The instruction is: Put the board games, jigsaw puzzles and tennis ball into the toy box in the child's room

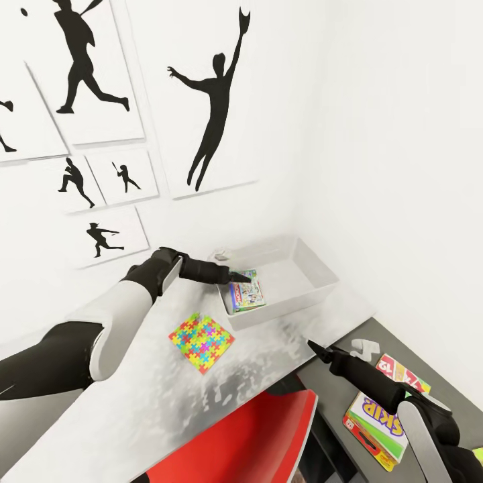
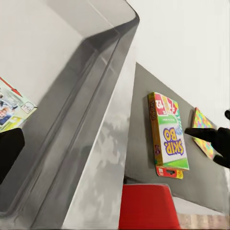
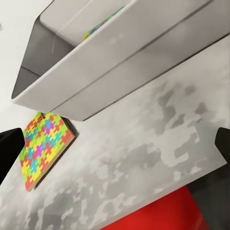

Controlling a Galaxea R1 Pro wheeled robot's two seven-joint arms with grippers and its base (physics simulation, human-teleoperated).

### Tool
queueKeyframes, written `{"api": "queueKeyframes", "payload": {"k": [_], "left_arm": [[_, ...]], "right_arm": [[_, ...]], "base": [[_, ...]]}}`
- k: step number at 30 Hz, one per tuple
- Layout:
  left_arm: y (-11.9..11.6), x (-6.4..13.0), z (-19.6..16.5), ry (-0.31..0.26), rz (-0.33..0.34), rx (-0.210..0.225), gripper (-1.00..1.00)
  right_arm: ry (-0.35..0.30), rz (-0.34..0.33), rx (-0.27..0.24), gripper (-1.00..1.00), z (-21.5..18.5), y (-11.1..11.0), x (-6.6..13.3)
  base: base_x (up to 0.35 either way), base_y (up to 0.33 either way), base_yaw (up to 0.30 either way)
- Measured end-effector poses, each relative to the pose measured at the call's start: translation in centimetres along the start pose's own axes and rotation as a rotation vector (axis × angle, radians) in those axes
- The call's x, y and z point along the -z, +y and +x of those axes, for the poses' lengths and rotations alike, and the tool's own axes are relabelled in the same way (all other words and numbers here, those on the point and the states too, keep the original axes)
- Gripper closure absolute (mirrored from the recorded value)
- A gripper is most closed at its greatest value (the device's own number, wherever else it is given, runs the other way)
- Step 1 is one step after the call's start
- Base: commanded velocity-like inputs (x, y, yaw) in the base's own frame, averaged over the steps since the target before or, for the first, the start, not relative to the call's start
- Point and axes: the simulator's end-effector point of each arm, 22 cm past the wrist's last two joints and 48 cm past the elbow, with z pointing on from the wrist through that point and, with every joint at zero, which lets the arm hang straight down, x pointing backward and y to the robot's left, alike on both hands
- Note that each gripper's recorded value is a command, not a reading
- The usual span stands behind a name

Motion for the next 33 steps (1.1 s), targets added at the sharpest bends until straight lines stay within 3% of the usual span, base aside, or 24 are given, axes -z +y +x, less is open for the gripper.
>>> {"api": "queueKeyframes", "payload": {"k": [3,10,17,24,31,33], "left_arm": [[-0.8,0.9,-0.1,-0.005,0.057,0.005,-1.0],[-2.4,5.1,-1.0,-0.026,0.197,0.029,-1.0],[-3.0,7.9,-1.0,-0.041,0.277,0.041,-1.0],[-2.7,10.4,-0.8,-0.057,0.321,0.048,-1.0],[0.0,13.0,0.2,-0.075,0.268,0.072,-1.0],[1.4,13.5,1.8,-0.078,0.254,0.105,-1.0]], "right_arm": [[0.0,0.0,0.0,-1.0,0.0,0.0,0.0],[0.0,0.0,0.0,-1.0,0.0,0.0,0.0],[-0.001,0.001,0.001,-1.0,0.0,0.0,0.0],[-0.001,0.001,0.001,-1.0,0.0,0.0,0.0],[-0.001,0.001,0.002,-1.0,0.0,0.0,0.0],[-0.001,0.001,0.002,-1.0,0.0,0.0,0.0]], "base": [[-0.02,0.002,0.0],[-0.193,0.127,0.0],[-0.088,0.072,0.0],[-0.009,0.008,0.0],[-0.001,0.001,0.0],[0.0,0.0,0.0]]}}
